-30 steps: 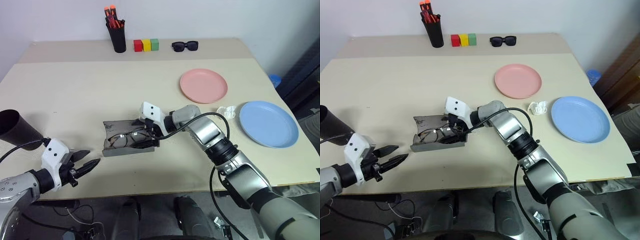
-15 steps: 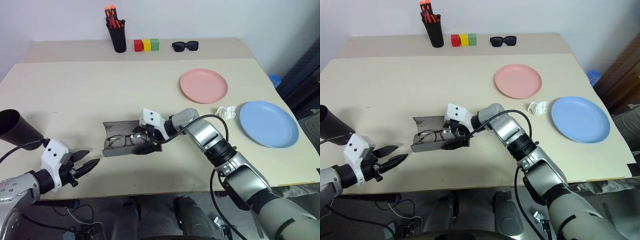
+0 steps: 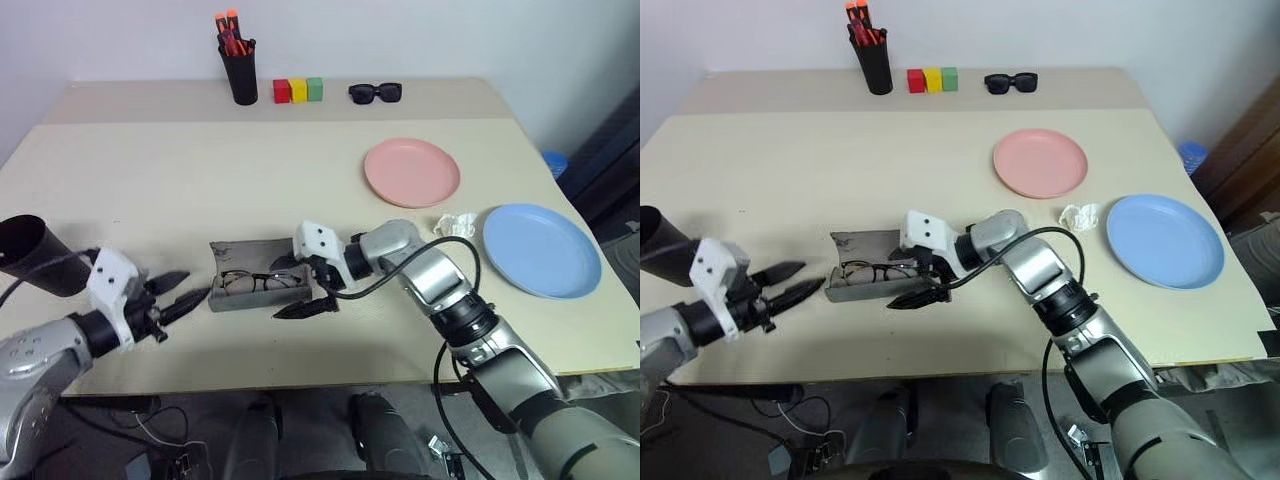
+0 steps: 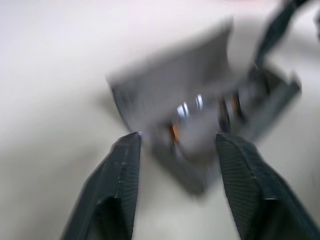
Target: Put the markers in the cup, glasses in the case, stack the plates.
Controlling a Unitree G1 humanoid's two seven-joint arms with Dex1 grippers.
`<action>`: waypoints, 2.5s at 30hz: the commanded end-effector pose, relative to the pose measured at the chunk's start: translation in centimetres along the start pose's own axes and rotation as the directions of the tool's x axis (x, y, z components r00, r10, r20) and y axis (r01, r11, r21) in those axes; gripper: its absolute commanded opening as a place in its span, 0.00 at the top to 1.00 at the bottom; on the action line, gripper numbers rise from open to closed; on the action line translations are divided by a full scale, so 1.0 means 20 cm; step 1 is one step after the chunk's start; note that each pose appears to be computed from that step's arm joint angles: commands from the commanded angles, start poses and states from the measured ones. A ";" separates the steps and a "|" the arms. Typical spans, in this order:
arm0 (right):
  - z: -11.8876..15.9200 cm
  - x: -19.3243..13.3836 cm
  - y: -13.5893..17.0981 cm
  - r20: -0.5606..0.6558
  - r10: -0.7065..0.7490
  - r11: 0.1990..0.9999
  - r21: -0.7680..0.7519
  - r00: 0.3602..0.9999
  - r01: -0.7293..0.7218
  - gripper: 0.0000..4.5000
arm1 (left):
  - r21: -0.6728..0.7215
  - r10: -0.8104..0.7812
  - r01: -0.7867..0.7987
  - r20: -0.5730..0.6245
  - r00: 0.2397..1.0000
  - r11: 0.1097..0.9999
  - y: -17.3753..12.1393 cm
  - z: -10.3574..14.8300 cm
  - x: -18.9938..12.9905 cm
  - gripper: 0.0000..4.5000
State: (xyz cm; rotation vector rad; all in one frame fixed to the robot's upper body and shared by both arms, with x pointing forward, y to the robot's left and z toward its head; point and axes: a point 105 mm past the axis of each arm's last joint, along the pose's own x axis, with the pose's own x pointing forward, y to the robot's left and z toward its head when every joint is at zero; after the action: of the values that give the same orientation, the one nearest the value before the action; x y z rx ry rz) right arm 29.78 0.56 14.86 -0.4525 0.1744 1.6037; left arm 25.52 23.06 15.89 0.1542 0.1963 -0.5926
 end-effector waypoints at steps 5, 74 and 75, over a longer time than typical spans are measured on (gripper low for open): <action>0.06 -0.19 0.03 0.049 -0.127 0.990 -0.059 0.991 0.130 0.00 | 0.044 0.009 -0.012 0.066 0.998 0.999 0.14 0.23 0.25 1.00; -0.48 -0.86 -0.60 -0.252 -0.886 0.463 -0.555 0.390 0.691 0.99 | 0.134 -0.460 0.442 0.182 0.869 0.887 -0.58 0.18 0.40 1.00; -0.46 -0.86 -0.60 -0.237 -0.894 0.444 -0.571 0.380 0.690 0.99 | 0.132 -0.457 0.438 0.192 0.868 0.889 -0.58 0.19 0.40 1.00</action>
State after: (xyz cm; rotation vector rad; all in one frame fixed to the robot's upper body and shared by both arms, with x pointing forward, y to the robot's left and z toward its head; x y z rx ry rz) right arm 43.63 -18.12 13.13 -1.0611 0.0987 0.4716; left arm 26.09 8.78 16.08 0.1120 0.0356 -1.0794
